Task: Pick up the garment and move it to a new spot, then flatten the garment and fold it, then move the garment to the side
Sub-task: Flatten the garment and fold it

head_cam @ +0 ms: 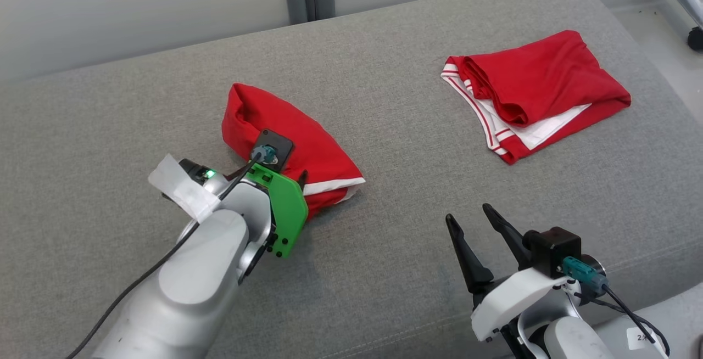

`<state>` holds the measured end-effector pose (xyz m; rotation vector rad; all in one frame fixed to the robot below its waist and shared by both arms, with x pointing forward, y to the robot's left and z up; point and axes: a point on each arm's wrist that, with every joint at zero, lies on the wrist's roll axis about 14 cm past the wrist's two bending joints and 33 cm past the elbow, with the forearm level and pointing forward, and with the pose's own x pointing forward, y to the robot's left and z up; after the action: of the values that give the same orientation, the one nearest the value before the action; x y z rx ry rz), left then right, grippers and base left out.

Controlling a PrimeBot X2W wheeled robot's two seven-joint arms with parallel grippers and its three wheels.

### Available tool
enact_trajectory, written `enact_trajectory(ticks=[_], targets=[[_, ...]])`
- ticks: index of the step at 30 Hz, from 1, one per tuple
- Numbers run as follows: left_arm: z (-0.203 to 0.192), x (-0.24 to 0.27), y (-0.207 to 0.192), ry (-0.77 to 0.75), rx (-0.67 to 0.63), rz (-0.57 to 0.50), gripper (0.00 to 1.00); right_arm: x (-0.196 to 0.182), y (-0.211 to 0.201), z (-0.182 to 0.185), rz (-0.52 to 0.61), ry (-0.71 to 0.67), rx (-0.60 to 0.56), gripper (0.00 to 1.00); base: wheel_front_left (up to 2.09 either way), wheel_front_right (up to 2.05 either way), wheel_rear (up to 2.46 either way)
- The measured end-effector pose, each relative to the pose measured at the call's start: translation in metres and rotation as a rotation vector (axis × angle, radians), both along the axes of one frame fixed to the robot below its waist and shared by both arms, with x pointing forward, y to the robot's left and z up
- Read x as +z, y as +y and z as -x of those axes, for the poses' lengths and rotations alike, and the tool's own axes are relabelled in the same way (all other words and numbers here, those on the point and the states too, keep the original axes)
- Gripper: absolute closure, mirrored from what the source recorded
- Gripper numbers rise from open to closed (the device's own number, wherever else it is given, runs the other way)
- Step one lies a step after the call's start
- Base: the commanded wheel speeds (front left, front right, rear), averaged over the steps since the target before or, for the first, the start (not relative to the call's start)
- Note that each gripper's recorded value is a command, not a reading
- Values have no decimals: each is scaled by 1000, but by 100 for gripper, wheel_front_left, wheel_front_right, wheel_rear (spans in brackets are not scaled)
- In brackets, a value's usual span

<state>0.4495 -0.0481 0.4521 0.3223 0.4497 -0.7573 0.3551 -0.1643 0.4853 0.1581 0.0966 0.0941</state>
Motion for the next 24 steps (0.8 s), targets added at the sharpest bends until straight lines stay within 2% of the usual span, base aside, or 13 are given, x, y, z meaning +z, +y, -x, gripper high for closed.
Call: enact_trajectory(ticks=[3,6,7,10,12,13,14,18,24], targets=[[-7,-13,8,23,31,-28,36,-3,-6,-1,3,7,-19,0,0,0,0],[-9,-23,13,58,53,-40,43,-6,-11,-1,4,16,-33,0,0,0,0],[-10,-24,13,64,58,-35,51,-7,-11,-1,4,16,-35,0,0,0,0],[-14,-23,17,64,74,-29,60,-8,-10,-2,3,21,-30,0,0,0,0],[-16,-21,20,58,92,-17,73,-8,-8,-3,3,21,-23,0,0,0,0],[-18,-19,21,56,101,-6,93,-8,-7,-4,3,20,-19,0,0,0,0],[-19,-17,23,53,109,4,100,-7,-5,-5,3,17,-15,0,0,0,0],[-28,2,22,13,131,73,100,-5,-2,-6,2,11,-4,0,0,0,0],[-50,61,13,-123,151,218,100,-3,1,-6,0,4,6,0,0,0,0]])
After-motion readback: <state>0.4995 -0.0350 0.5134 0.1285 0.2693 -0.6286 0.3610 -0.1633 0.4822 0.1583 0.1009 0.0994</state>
